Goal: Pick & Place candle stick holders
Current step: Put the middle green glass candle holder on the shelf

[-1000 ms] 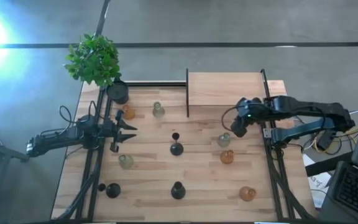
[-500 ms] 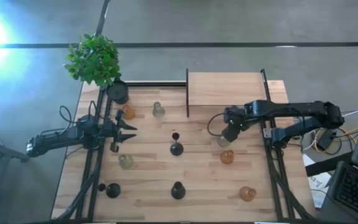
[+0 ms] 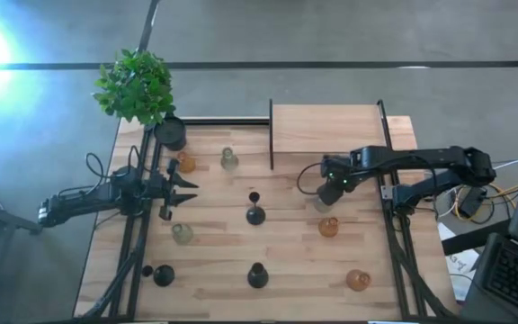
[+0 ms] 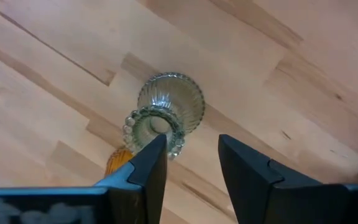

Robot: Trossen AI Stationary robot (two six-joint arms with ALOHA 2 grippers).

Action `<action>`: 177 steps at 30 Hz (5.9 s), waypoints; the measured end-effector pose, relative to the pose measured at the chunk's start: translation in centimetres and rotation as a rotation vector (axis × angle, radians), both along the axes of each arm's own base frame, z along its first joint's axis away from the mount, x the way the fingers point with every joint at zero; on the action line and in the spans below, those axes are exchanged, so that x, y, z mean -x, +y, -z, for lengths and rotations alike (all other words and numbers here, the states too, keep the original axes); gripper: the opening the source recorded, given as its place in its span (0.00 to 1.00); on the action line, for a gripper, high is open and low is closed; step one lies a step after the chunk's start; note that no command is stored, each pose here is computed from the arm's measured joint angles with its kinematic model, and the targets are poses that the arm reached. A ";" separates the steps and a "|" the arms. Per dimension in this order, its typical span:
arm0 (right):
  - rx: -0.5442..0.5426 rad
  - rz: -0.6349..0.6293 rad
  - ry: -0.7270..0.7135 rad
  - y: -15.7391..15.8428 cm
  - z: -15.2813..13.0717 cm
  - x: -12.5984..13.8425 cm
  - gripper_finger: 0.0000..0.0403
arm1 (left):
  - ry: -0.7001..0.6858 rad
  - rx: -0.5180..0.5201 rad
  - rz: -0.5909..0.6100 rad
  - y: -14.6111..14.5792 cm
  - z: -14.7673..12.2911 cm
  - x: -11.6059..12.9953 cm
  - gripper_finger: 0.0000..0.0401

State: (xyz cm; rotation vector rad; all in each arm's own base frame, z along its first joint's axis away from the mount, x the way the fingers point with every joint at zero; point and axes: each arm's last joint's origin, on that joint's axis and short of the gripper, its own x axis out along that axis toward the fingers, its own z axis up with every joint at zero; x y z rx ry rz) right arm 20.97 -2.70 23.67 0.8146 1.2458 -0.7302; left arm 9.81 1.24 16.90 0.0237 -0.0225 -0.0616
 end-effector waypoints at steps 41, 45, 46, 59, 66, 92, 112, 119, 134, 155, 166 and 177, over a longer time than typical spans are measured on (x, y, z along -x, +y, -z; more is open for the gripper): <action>0.005 -0.151 0.052 -0.2 2.0 -1.8 0.05 | 0.000 0.000 0.000 0.0 0.0 0.0 0.32; 0.007 -0.156 0.044 -0.2 1.9 -1.7 0.05 | 0.000 0.000 0.000 0.0 0.0 0.0 0.32; 0.006 -0.158 0.043 -0.2 1.9 -1.7 0.05 | 0.000 0.000 0.000 0.0 0.0 0.0 0.32; 0.008 -0.199 -0.048 0.0 0.1 -1.3 0.05 | 0.000 0.000 0.000 0.0 0.0 0.0 0.32; 0.006 -0.234 -0.189 0.1 -3.1 -1.0 0.05 | 0.000 0.000 0.000 0.0 0.0 0.0 0.32; 0.287 -0.288 -0.144 -5.2 -16.6 2.8 0.05 | -0.001 0.000 0.000 0.0 0.0 0.0 0.32; 0.132 -0.118 0.038 -18.0 -13.3 6.4 0.05 | 0.000 0.000 0.000 0.0 0.0 0.0 0.32; 0.130 -0.081 0.062 -21.8 -13.1 7.7 0.05 | 0.000 0.000 0.000 0.0 0.0 0.0 0.32; 0.085 0.315 0.025 -26.4 -12.8 12.1 0.05 | 0.000 0.000 0.000 0.0 0.0 0.0 0.32; -0.010 0.403 -0.011 -26.8 -11.6 12.9 0.05 | 0.000 0.000 0.000 0.0 0.0 0.0 0.32; 0.013 0.561 0.024 -26.9 -11.6 13.0 0.05 | 0.000 0.000 0.000 0.0 0.0 0.0 0.32; 0.032 0.622 0.023 -27.1 -11.6 13.0 0.05 | 0.000 0.000 0.000 0.0 0.0 0.0 0.32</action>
